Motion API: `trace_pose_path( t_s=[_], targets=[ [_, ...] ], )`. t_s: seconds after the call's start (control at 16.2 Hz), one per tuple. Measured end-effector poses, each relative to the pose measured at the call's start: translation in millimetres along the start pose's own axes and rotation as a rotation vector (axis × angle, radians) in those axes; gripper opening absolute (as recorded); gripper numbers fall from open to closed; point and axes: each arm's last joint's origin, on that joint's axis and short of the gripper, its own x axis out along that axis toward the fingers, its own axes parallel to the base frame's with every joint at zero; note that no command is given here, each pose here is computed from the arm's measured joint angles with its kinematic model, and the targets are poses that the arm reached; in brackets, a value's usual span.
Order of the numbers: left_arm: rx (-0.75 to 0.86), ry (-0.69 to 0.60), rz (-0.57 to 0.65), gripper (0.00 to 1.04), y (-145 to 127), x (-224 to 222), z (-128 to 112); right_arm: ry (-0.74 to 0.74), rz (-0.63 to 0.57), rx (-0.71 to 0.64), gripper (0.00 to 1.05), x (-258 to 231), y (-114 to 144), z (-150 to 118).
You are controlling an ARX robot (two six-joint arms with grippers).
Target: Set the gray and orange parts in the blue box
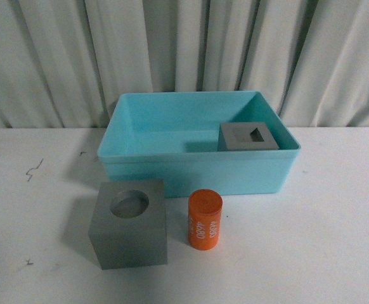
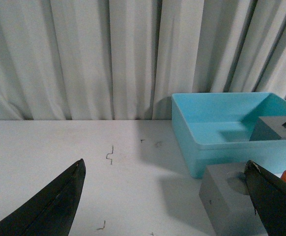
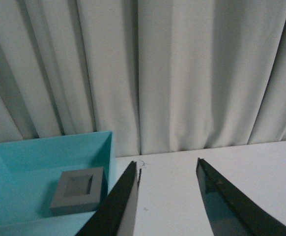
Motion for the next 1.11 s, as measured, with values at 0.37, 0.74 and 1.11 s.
trace_pose_path(
  t_s=[0.37, 0.74, 1.11],
  targets=[
    [0.0, 0.0, 0.001, 0.98, 0.0, 0.0, 0.0, 0.03, 0.0, -0.02, 0.09, -22.7, -12.2, -19.0],
    [0.0, 0.0, 0.0, 0.98, 0.0, 0.0, 0.0, 0.029, 0.002, -0.029, 0.02, -63.1, -13.1, -38.3],
    [0.0, 0.0, 0.0, 0.98, 0.0, 0.0, 0.0, -0.012, 0.003, -0.029, 0.02, -87.0, -13.6, -48.7]
  ],
)
